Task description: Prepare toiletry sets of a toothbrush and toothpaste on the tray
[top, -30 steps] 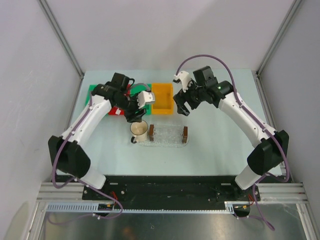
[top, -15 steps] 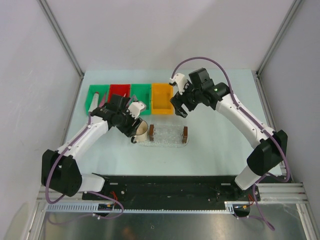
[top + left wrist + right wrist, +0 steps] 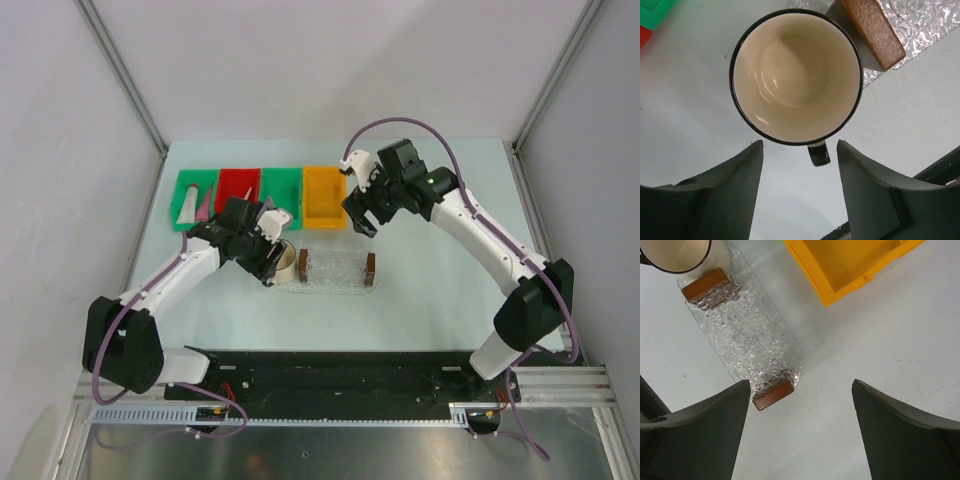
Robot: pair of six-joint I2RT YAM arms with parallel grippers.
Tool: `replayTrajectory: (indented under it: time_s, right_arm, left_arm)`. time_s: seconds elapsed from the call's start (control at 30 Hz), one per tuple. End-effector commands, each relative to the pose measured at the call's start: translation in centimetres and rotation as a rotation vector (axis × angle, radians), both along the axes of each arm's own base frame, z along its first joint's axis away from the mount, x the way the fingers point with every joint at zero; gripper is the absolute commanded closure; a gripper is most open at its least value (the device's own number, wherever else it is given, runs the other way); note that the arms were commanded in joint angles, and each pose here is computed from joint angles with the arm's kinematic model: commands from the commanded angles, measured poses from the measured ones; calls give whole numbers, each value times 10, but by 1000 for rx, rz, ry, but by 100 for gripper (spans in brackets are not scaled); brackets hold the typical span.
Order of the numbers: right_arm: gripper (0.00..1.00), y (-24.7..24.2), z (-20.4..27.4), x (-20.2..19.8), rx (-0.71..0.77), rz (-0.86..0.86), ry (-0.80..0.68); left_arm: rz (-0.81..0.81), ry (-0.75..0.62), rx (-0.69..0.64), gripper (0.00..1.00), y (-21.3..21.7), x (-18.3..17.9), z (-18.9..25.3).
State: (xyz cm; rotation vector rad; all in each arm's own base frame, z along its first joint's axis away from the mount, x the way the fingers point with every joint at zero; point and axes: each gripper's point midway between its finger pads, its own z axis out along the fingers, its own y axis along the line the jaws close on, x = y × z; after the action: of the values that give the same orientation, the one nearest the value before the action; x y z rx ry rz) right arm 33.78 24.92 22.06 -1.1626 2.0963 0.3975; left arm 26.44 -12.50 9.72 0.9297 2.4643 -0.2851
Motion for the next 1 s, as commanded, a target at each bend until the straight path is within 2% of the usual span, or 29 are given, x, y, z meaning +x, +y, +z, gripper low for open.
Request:
replayTrajectory:
  time_s: [0.0,0.4,0.97]
  right_arm:
    - [12,2,5,5,5,3,-36]
    - [12,1,3,4,-1,6,-36]
    - [12,0,0,3,-10,6,-34]
  left_arm:
    - [22,13,-63,35,-14,1,0]
    - [-14,27,-26,36,-9,-2,-23]
    - [-176,7,35,39,-3,-7,-41]
